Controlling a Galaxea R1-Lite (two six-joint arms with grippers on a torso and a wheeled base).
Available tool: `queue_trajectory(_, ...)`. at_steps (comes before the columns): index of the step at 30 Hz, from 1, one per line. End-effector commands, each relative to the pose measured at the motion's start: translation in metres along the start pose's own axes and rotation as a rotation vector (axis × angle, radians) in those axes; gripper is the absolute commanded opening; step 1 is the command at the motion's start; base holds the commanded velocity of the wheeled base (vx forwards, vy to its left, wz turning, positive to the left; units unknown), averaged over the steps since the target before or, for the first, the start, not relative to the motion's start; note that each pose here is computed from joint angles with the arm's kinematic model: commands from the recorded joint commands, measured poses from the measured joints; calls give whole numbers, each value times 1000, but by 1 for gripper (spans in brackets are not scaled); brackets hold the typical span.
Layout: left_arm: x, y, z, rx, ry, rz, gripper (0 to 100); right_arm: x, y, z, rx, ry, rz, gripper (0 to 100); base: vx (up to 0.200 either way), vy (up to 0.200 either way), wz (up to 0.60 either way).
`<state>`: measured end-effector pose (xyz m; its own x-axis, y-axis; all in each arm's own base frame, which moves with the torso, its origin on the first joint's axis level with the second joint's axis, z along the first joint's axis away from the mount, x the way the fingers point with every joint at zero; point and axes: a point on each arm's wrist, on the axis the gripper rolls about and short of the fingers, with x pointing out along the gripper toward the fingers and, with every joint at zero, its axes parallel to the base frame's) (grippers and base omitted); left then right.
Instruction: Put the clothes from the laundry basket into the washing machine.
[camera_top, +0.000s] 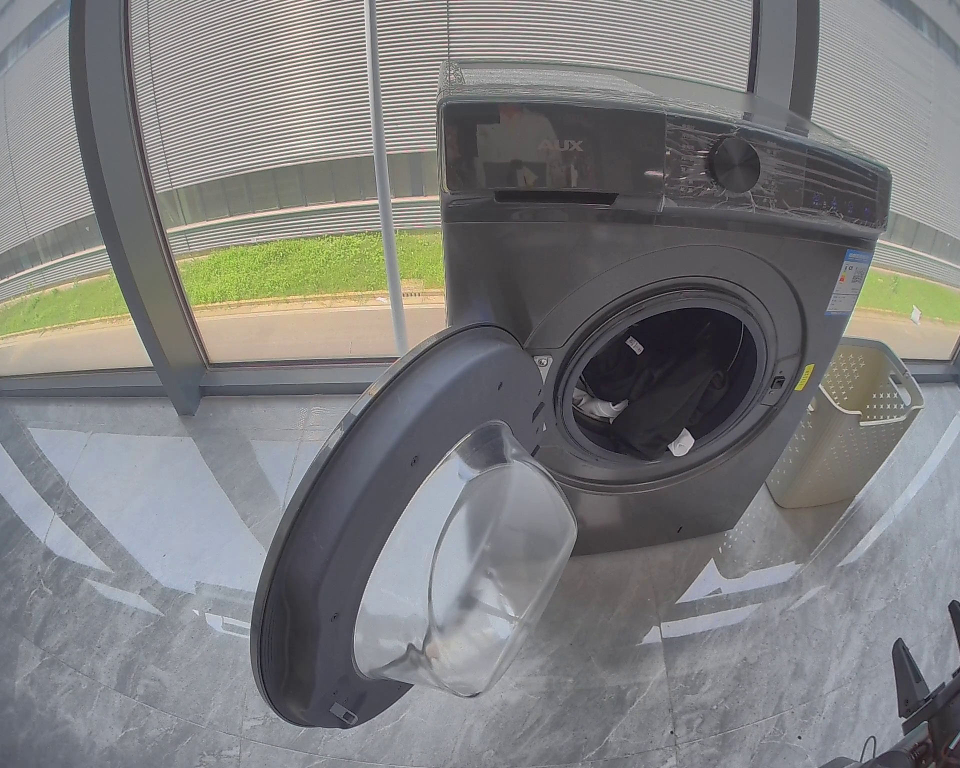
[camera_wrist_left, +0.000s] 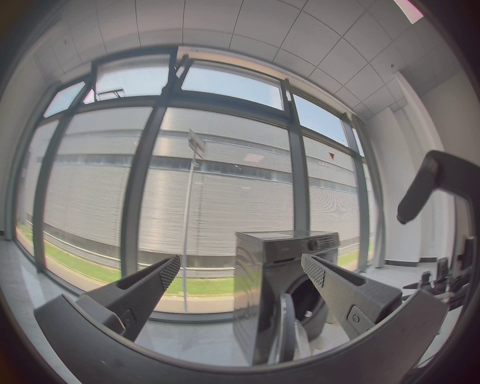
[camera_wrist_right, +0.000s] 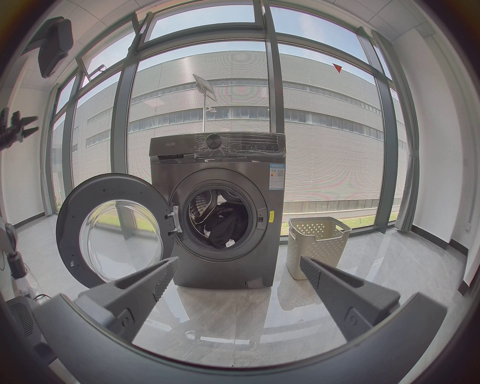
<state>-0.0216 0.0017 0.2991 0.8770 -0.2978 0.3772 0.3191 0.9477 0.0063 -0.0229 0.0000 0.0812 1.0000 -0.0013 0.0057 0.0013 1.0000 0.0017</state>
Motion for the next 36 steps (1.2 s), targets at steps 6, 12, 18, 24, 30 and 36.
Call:
queue_trajectory(6,61,2,-117,-198,593,-92,0,0,0,-5,0,4,0,100,0,0,0)
queue_trajectory(12,53,15,-149,-118,716,47,0,0,0,-5,-2,4,1,100,0,0,0)
queue_trajectory(18,51,15,-157,-120,752,-35,0,0,0,-5,-2,4,0,100,0,0,0)
queue_trajectory(24,65,17,-166,-78,764,-95,0,0,0,-5,-2,4,0,100,0,0,0)
queue_trajectory(30,83,21,-180,-42,771,-146,0,0,0,-5,-2,4,1,100,0,0,0)
queue_trajectory(36,75,17,-194,-62,812,-207,0,0,0,-5,-2,4,1,100,0,0,0)
